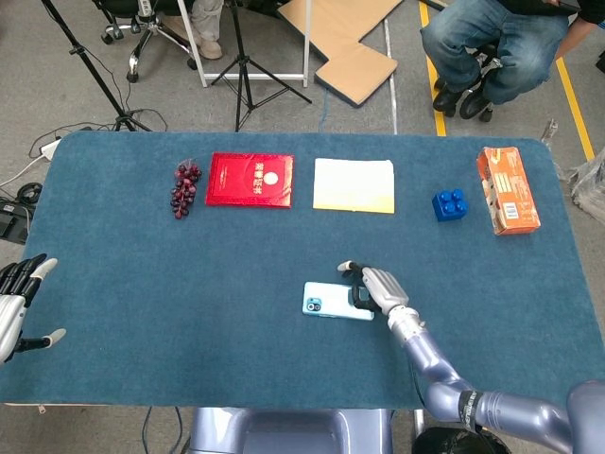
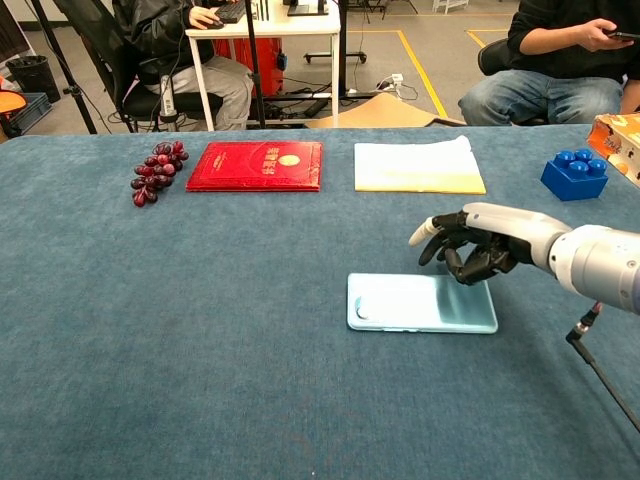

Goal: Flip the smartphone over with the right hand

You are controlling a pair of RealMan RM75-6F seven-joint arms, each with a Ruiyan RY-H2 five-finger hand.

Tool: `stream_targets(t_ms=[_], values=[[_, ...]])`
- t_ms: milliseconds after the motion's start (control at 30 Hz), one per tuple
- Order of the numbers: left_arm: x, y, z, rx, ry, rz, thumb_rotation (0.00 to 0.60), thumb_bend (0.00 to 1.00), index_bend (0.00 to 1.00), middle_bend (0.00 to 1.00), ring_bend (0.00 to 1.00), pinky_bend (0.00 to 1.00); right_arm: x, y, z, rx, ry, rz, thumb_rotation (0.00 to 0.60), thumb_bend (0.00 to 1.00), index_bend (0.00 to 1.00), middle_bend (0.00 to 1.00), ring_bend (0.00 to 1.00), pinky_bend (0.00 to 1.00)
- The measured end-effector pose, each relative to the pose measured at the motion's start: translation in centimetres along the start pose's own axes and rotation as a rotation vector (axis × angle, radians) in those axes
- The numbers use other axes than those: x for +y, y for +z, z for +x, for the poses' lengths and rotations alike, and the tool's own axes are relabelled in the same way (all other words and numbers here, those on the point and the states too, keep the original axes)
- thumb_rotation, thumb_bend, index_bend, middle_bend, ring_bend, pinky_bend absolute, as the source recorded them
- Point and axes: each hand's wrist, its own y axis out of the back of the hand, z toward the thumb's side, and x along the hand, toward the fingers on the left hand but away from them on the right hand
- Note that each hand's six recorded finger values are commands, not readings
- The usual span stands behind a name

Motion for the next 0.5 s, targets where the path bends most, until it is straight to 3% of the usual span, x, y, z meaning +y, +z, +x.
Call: stream_targets(t_ms=[200, 267, 367, 433, 500], values=[[0.1, 0.0, 0.0, -0.002, 0.003, -0.003, 0.6, 0.0, 0.0, 0.0, 0.0, 0.0, 2.1, 1.4, 0.6, 0.11, -0.127, 0.112, 0.6, 0.7, 0.25, 0.28, 0.18, 0.3], [0.2, 0.0, -0.1, -0.004, 0.006, -0.007, 0.6, 0.0, 0.0, 0.0, 0.0, 0.0, 2.9, 2.1, 1.1, 0.161, -0.174, 0.156, 0.6, 0.64, 0.25, 0.27, 0.17, 0.27], [0.4, 0.1, -0.2, -0.009, 0.011, -0.01, 0.6, 0.0, 0.0, 0.0, 0.0, 0.0, 4.3, 3.1, 2.4, 0.253, -0.255, 0.229, 0.6, 0.35, 0.22, 0.23, 0.11, 0.15], [0.5, 0.1, -0.3, -0.012, 0.015, -0.014, 0.6, 0.0, 0.0, 0.0, 0.0, 0.0, 5.5, 3.5, 3.8, 0.31, -0.314, 0.274, 0.6, 0.08, 0.17, 0.15, 0.03, 0.03], [0.6, 0.1, -0.4, -0.017, 0.021, -0.017, 0.6, 0.0, 0.0, 0.0, 0.0, 0.0, 6.9, 3.4, 5.4, 0.345, -0.367, 0.321, 0.6, 0.0, 0.12, 0.09, 0.0, 0.0]])
